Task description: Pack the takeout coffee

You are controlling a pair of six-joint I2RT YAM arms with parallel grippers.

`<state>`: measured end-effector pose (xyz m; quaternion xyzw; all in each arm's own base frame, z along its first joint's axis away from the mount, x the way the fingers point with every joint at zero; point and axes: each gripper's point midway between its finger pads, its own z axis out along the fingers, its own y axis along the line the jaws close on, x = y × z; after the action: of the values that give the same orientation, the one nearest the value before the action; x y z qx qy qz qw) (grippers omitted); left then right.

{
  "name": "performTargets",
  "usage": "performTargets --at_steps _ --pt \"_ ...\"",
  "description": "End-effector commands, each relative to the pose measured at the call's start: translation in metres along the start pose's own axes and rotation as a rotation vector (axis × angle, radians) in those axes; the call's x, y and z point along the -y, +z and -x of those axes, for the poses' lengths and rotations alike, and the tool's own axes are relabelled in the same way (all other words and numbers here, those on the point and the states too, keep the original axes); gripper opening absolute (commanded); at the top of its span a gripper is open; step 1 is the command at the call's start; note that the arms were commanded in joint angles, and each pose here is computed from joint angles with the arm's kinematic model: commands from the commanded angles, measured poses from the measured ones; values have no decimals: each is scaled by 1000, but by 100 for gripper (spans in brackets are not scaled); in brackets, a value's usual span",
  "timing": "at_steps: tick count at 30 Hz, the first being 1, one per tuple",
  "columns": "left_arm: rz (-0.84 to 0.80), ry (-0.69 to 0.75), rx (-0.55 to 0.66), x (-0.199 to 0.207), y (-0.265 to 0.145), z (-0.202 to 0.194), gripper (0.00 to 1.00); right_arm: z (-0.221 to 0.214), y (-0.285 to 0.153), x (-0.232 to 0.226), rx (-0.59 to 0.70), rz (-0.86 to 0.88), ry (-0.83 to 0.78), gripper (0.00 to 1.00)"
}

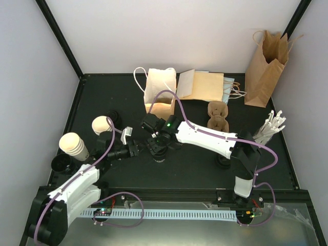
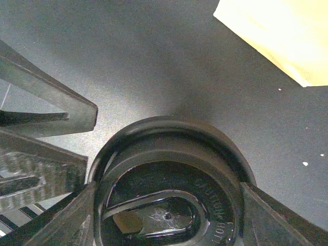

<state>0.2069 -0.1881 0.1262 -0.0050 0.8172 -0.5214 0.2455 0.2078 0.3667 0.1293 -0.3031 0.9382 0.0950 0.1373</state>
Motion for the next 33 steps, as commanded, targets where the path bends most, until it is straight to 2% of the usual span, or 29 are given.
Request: performTargets --at_steps 1,8,16,33 --pt "-27 8 -31 5 5 2 41 -31 26 9 -144 -36 -18 68" --pt "-9 -12 -58 -4 12 0 40 -31 27 9 -146 -35 -21 68" --pt "158 -35 -94 -31 8 -6 38 -40 37 9 -187 -34 -22 68" --pt "243 -125 -164 -68 12 -33 37 -66 61 15 -284 8 -29 68"
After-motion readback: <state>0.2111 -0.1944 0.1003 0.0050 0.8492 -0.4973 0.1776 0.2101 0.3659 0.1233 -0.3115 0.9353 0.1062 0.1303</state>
